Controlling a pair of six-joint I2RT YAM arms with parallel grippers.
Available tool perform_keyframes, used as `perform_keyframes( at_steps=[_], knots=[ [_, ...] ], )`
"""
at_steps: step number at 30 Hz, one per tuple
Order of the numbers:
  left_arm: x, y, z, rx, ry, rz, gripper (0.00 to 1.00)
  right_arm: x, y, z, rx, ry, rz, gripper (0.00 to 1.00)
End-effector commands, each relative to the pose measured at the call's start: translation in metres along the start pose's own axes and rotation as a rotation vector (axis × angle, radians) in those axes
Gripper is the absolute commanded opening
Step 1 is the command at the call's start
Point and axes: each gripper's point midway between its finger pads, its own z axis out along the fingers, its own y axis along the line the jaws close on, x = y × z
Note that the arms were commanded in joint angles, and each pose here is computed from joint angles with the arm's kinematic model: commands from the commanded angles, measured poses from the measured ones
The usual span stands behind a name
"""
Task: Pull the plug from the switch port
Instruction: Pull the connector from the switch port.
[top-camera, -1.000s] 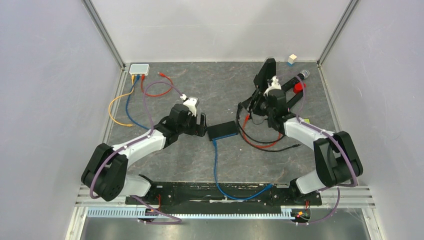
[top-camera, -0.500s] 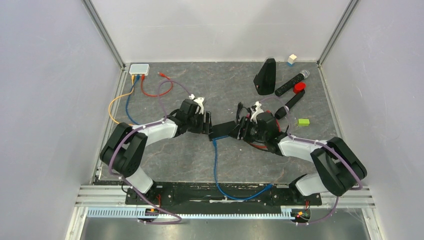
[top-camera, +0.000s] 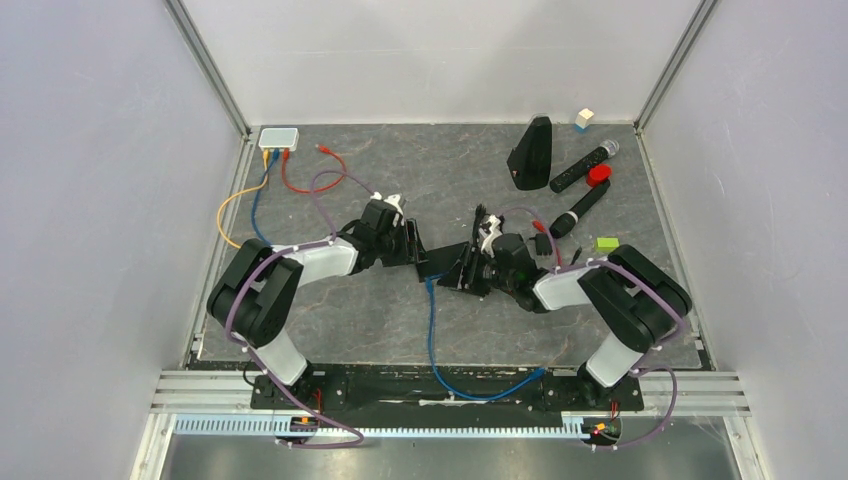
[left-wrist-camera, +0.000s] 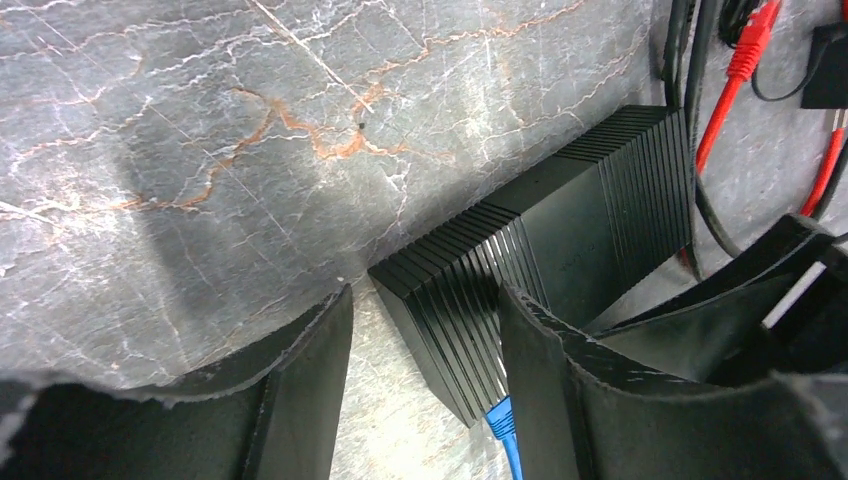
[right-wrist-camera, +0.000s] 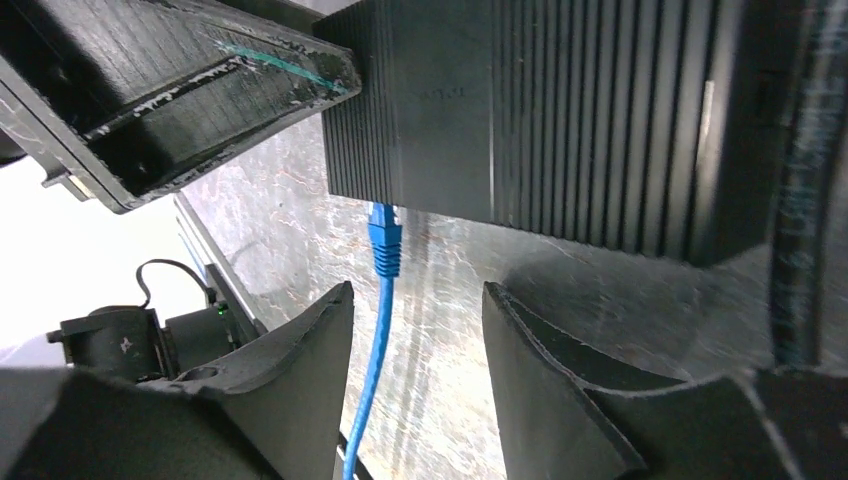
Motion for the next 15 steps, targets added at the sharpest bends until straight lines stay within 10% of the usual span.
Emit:
perform_keyframes(
  at_steps=[1, 15],
  knots=[
    [0.021, 0.016, 0.007, -0.037, 0.026, -0.093, 0.61, -0.003, 0.011, 0.011, -0.059, -0.002, 0.037, 0.52],
    [0.038, 0.029, 0.009, -0.070, 0.057, -0.093, 0.44, 0.016, 0.003, 0.023, -0.073, 0.022, 0.184, 0.51]
  ],
)
